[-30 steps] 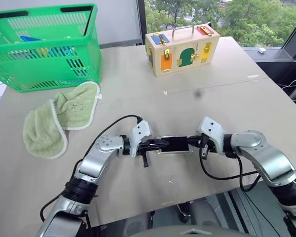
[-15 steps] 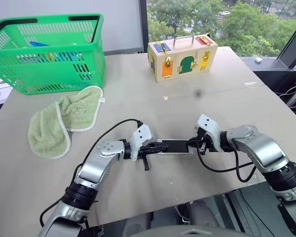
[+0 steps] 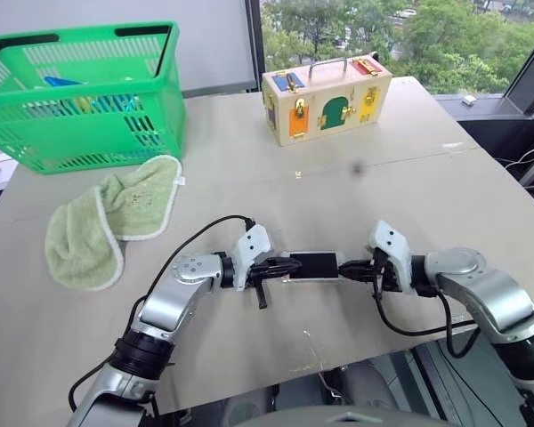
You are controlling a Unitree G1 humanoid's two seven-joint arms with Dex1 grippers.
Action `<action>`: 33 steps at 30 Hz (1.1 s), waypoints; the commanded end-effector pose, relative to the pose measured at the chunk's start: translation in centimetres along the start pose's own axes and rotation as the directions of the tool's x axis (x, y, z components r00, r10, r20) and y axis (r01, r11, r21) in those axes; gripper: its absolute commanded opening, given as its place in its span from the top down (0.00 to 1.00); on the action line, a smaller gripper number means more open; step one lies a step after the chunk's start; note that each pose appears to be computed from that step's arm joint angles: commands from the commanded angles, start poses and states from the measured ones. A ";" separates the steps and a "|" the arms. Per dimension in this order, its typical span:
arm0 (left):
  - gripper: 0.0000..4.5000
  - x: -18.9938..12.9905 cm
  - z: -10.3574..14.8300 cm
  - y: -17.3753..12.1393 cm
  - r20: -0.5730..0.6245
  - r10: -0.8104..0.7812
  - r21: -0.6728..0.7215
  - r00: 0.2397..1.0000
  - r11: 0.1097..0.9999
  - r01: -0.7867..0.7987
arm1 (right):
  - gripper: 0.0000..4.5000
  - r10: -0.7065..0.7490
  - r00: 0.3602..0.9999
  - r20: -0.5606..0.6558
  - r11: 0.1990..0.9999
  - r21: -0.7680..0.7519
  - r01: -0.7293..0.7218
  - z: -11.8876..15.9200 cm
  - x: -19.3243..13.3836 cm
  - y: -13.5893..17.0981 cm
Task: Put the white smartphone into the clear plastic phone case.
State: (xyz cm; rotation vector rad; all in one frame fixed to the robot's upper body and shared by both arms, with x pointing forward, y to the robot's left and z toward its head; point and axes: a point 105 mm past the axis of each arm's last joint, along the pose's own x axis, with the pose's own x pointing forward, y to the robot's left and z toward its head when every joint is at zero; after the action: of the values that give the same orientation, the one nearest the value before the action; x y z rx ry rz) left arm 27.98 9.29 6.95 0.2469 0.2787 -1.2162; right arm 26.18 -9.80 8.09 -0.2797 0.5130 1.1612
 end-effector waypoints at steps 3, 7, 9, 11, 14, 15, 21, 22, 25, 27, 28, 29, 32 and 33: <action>0.98 0.1 -0.1 -0.2 -0.023 -0.001 0.001 1.000 1.000 0.001 | 1.00 0.024 0.973 -0.230 1.000 0.021 -0.020 -4.3 0.7 0.3; 0.98 0.0 -0.2 -0.2 -0.025 0.004 -0.001 1.000 1.000 -0.004 | 1.00 0.030 0.914 -0.405 0.999 0.022 -0.023 -6.8 0.6 -0.1; 0.98 -0.1 -0.3 -0.1 -0.026 0.006 -0.001 1.000 1.000 -0.006 | 1.00 0.054 0.894 -0.446 0.999 0.024 -0.049 -7.2 0.7 0.2; 0.98 -0.1 -0.4 -0.1 -0.027 0.006 -0.001 1.000 1.000 -0.006 | 1.00 0.063 0.884 -0.463 0.998 0.009 -0.066 -7.3 0.8 0.3; 0.98 -0.2 -0.5 0.0 -0.026 0.007 0.000 1.000 1.000 -0.007 | 1.00 0.046 0.878 -0.476 0.997 -0.029 -0.069 -7.3 0.9 0.2; 0.98 -0.2 -0.6 0.0 -0.026 0.007 -0.001 1.000 1.000 -0.007 | 1.00 0.034 0.885 -0.465 0.997 -0.042 -0.060 -7.2 1.0 0.0; 0.98 -0.4 0.5 0.3 0.049 0.031 -0.010 0.998 0.999 -0.031 | 1.00 -0.092 0.996 -0.011 0.989 -0.115 0.091 -0.7 1.5 -1.5; 0.98 -0.5 1.0 0.4 0.079 0.040 -0.010 0.996 0.999 -0.040 | 1.00 -0.129 0.989 0.067 0.985 -0.110 0.136 0.2 1.1 -1.9; 0.98 -0.8 2.6 1.4 0.171 0.123 -0.025 0.977 0.992 -0.121 | 1.00 -0.233 0.943 0.239 0.961 -0.093 0.261 2.2 -0.4 -2.7; 0.98 -1.2 3.9 2.3 0.245 0.198 -0.059 0.949 0.980 -0.189 | 1.00 -0.307 0.898 0.315 0.935 -0.079 0.347 3.4 -1.6 -3.5; 1.00 -1.5 4.5 2.4 0.282 0.208 -0.083 0.936 0.978 -0.192 | 0.94 -0.320 0.881 0.347 0.928 -0.070 0.365 3.9 -2.3 -3.5; 1.00 -1.9 5.0 2.6 0.309 0.217 -0.101 0.926 0.976 -0.195 | 0.86 -0.313 0.875 0.369 0.930 -0.070 0.362 4.3 -2.7 -3.3; 0.83 -2.9 6.4 3.2 0.373 0.259 -0.140 0.891 0.965 -0.222 | 0.59 -0.288 0.885 0.367 0.930 -0.113 0.349 4.5 -3.8 -2.5; 0.73 -3.1 6.6 3.3 0.378 0.266 -0.139 0.887 0.963 -0.230 | 0.49 -0.288 0.886 0.365 0.929 -0.117 0.350 4.5 -4.2 -2.5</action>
State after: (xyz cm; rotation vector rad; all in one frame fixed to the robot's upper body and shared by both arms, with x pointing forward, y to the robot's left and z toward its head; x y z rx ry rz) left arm 30.74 10.90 12.45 -0.0394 0.0183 -0.9676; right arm 28.84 -11.95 12.43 -0.2876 0.1085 0.8882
